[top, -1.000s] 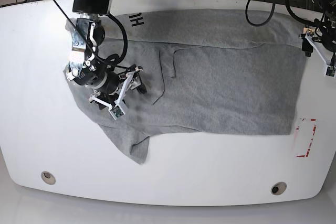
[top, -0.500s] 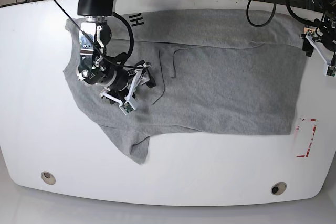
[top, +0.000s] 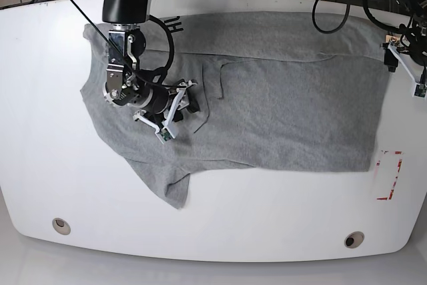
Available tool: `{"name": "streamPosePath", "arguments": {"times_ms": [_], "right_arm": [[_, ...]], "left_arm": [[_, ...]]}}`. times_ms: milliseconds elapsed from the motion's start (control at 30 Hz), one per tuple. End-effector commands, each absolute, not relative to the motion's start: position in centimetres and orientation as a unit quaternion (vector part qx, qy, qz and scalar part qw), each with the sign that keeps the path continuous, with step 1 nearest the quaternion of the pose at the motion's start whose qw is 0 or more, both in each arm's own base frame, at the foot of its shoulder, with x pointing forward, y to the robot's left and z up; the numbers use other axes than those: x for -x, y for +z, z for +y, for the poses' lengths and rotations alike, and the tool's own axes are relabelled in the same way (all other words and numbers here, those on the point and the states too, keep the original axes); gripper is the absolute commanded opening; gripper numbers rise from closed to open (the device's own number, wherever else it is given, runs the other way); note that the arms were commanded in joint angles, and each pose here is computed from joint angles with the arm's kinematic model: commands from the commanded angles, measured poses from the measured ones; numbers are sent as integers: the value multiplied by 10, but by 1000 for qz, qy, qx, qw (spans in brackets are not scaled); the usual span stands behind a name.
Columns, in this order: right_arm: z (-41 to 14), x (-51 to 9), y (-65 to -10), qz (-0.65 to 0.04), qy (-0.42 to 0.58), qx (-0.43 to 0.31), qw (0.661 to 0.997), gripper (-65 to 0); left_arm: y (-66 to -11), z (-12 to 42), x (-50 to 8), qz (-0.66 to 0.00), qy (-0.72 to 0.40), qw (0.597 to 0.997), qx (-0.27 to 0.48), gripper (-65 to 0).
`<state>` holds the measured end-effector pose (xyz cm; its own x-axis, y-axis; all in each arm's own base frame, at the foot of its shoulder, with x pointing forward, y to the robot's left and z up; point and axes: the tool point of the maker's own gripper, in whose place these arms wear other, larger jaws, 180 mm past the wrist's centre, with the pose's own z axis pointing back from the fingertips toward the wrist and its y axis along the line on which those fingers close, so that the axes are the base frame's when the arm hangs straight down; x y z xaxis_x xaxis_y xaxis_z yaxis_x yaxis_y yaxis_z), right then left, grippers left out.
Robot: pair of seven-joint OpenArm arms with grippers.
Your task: Layout the t-shirt on the table in an organized manner, then fold the t-shirt properly
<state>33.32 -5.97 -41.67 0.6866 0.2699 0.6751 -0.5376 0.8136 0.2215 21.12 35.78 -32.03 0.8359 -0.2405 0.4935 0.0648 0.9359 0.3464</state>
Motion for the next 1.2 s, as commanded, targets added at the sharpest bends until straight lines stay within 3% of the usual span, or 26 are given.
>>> {"name": "streamPosePath", "arguments": {"times_ms": [0, 133, 300, 367, 633, 1033, 1100, 1167], "right_arm": [[-59, -343, -405, -344, 227, -206, 888, -400], [-60, -343, -405, -344, 227, -206, 888, -465], [-60, -345, -401, -350, 228, -204, 885, -609], [-60, -348, -394, -359, 231, -200, 882, -631], [-62, -355, -370, -391, 243, -184, 869, -634], [-89, -356, -372, -379, 252, -152, 878, -628], [-90, -356, -373, -377, 252, -152, 878, -604], [-89, -356, -373, -378, 252, -152, 878, -531]], "left_arm": [[-309, 361, -217, -291, -85, 937, -170, -140], [-309, 361, -217, -291, -85, 937, -170, -140], [-309, 361, -217, -291, -86, 938, -170, -140], [-309, 361, -217, -291, -86, 938, -170, -140], [-310, 361, -217, -290, -85, 938, -169, -140], [-310, 361, -217, -290, -86, 938, -169, -140], [-310, 361, -217, -290, -86, 938, -169, -140], [-310, 361, -217, -290, -86, 938, -169, -140]]}}
